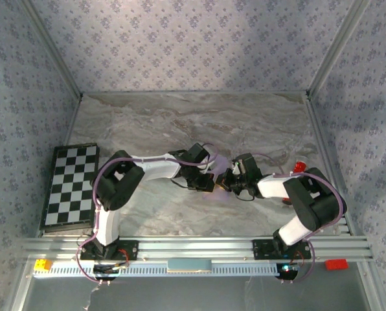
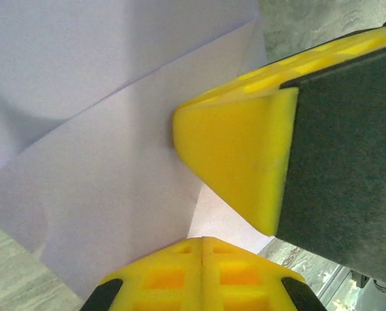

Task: Fold a paper plane with a square sheet of paper (pick it up from the middle)
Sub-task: Fold the triangle a second time at the center of the table.

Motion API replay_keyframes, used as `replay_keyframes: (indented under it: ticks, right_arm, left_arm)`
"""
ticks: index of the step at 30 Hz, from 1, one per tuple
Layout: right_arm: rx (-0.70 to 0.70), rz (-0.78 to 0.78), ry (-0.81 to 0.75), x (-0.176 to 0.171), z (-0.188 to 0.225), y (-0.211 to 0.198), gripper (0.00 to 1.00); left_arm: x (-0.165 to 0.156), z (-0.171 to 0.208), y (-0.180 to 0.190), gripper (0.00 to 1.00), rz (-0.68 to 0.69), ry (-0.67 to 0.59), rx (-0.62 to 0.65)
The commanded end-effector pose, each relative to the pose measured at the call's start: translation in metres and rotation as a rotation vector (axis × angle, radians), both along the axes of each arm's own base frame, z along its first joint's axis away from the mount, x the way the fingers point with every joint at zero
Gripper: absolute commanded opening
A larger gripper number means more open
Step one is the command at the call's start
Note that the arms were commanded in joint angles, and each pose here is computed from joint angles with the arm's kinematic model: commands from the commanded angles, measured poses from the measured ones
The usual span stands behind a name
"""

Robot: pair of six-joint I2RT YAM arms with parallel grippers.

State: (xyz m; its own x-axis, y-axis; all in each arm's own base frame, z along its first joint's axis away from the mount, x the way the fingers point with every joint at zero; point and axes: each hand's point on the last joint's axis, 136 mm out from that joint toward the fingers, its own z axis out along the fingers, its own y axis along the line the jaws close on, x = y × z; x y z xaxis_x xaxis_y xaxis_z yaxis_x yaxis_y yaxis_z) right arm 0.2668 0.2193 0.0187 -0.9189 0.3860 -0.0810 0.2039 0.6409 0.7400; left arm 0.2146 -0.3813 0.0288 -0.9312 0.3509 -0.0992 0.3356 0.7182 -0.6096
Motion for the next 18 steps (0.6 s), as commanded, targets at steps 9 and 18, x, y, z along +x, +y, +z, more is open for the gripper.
replay_keyframes:
  ticks: [9, 18]
  right_arm:
    - [-0.121, -0.050, 0.120, -0.021, -0.036, -0.026, 0.00]
    - [-0.127, -0.051, 0.128, -0.022, -0.039, -0.028, 0.00]
  left_arm:
    - [-0.013, -0.016, 0.020, 0.00, -0.030, -0.011, 0.076]
    - [-0.019, -0.009, 0.030, 0.00, -0.018, -0.024, 0.072]
